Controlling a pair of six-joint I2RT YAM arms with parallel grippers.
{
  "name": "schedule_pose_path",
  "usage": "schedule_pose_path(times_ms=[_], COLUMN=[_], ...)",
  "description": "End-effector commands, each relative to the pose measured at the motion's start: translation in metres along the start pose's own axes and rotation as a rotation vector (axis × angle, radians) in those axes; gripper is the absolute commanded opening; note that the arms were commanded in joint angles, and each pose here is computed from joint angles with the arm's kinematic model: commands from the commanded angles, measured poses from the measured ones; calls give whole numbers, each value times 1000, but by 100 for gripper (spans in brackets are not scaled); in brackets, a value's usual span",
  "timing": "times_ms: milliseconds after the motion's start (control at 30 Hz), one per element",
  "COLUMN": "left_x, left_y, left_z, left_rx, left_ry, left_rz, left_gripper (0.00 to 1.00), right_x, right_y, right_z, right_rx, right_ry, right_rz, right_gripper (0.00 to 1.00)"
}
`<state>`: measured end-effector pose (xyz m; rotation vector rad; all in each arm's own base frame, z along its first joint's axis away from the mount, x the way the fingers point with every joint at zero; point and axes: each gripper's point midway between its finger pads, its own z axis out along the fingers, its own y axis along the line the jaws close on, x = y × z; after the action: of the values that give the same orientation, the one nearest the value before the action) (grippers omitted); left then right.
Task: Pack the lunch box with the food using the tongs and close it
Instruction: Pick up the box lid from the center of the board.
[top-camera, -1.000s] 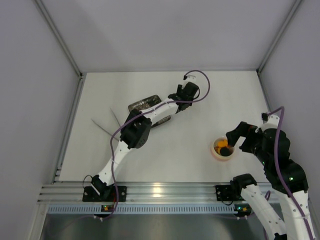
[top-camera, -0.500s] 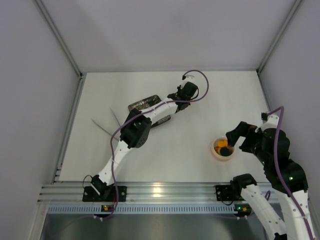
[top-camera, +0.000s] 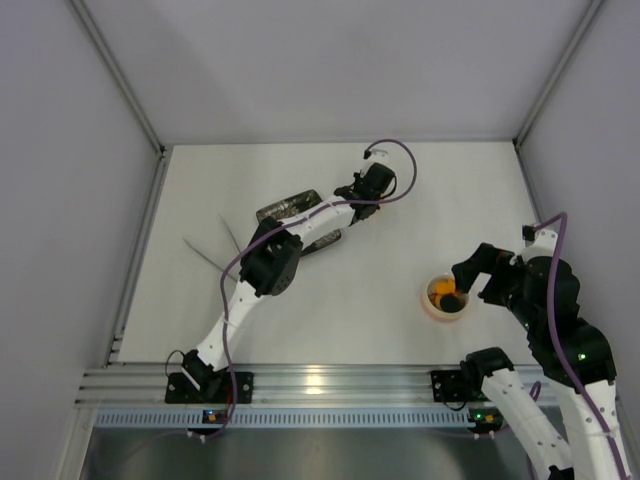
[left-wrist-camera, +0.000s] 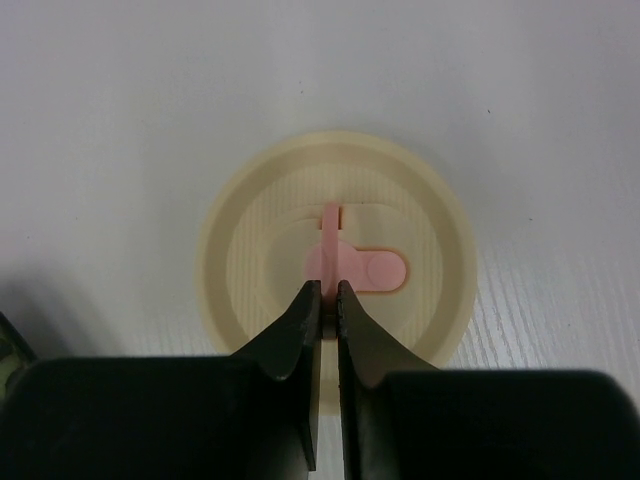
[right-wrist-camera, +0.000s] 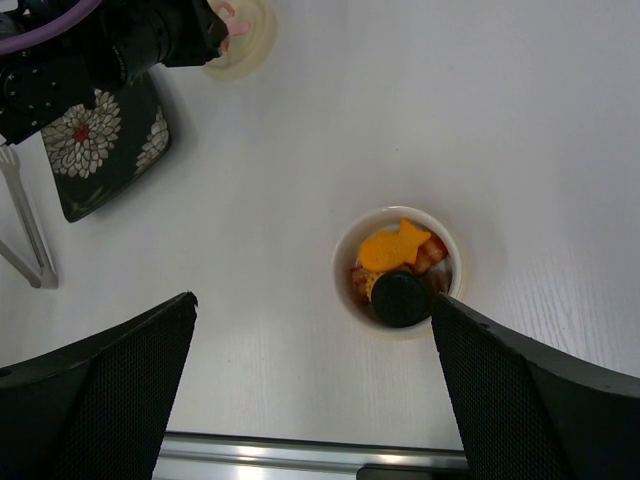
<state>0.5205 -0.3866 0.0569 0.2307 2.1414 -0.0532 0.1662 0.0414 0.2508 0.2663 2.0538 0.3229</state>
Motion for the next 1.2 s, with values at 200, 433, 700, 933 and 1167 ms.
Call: schedule_pose_path(times_ms=[200, 433, 700, 933, 1167], left_x=[-85, -112, -124, -101, -57], left_y=[10, 9, -5, -35, -91], left_z=[-47, -71, -136, -211, -279], left_rx=[27, 69, 162, 315, 486], left_ry=[-186, -234, -262, -252, -225], left_rz=[-47, -40, -19, 36, 131], left_gripper=[0, 0, 0, 0, 0], right_x=[-9, -15, -34, -45, -51], right_y=[-5, -7, -8, -7, -8], right_z=[-4, -7, -20, -35, -47], right_rx=[33, 49, 82, 80, 93], right_ry=[-33, -46, -91, -125, -143], right_rz=[-5, -6, 13, 30, 34], right_gripper=[100, 100, 99, 100, 99])
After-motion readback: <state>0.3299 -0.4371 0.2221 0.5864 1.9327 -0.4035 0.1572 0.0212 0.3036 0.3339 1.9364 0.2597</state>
